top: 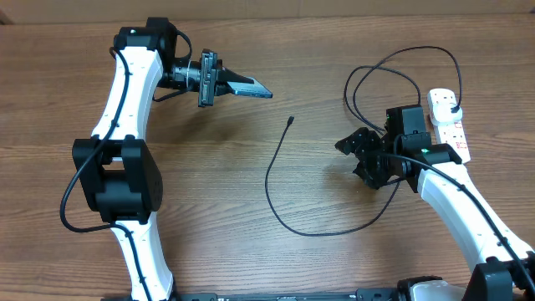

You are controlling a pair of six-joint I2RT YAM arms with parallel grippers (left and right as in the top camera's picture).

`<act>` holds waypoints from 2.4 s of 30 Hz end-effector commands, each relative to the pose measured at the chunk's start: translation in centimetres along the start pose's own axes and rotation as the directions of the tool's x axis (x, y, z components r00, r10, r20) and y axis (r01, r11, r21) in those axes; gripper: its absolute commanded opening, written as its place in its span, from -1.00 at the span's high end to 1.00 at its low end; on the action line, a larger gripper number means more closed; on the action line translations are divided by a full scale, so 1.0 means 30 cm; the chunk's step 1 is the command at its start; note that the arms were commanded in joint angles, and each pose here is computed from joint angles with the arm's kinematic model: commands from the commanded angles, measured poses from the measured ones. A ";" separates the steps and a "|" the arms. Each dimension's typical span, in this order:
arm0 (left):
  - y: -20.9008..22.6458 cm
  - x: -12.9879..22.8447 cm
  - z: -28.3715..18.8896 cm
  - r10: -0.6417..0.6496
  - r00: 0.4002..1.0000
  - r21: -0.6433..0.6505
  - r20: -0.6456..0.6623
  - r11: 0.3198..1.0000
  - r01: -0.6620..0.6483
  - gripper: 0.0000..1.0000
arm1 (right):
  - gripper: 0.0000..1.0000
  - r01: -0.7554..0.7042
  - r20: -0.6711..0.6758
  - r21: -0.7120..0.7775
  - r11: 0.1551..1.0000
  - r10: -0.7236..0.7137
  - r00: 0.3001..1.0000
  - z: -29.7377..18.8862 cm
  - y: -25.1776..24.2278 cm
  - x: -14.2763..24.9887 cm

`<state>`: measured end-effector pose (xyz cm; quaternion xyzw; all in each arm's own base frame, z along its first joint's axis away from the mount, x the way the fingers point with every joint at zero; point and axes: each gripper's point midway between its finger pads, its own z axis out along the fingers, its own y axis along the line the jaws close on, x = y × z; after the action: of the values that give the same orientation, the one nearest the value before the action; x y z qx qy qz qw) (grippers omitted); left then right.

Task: Plug charger to phone and switch on socket
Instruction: 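Lower the right gripper and grasp the black USB-C plug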

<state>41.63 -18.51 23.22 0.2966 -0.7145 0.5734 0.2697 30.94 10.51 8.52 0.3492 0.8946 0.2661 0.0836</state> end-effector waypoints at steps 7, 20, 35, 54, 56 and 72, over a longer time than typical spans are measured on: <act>-0.029 0.029 0.014 0.343 0.939 0.025 -0.020 0.939 -0.342 0.92 | -0.54 0.014 0.017 -0.013 1.000 -0.014 1.000 -0.014 0.018 -0.013; 0.044 -0.003 0.003 0.638 0.770 -0.125 -0.004 0.764 -0.633 0.91 | -0.39 0.141 -0.066 -0.071 0.987 -0.146 0.987 -0.017 0.043 0.042; 0.034 0.151 -0.095 0.762 0.648 -0.112 0.001 0.644 -0.757 0.92 | -0.20 0.270 -0.120 -0.119 0.955 -0.284 0.951 -0.085 0.078 0.098; -0.107 0.266 -0.190 0.782 0.606 -0.072 0.147 0.620 -0.781 0.92 | -0.11 0.360 -0.025 -0.094 0.928 -0.364 0.931 -0.084 0.281 0.064; -0.125 0.250 -0.199 0.770 0.616 -0.074 0.167 0.633 -0.771 0.91 | -0.07 0.371 -0.028 -0.083 0.925 -0.375 0.927 -0.050 0.325 0.044; -0.107 0.158 -0.225 0.686 0.685 -0.191 0.245 0.727 -0.659 0.91 | 0.12 0.367 -0.079 0.028 0.930 -0.364 0.928 0.250 0.463 -0.074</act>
<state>41.38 -12.98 28.67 0.0786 -0.8346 0.5426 -0.0537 42.16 20.25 10.18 0.1601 0.9523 0.2445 0.0880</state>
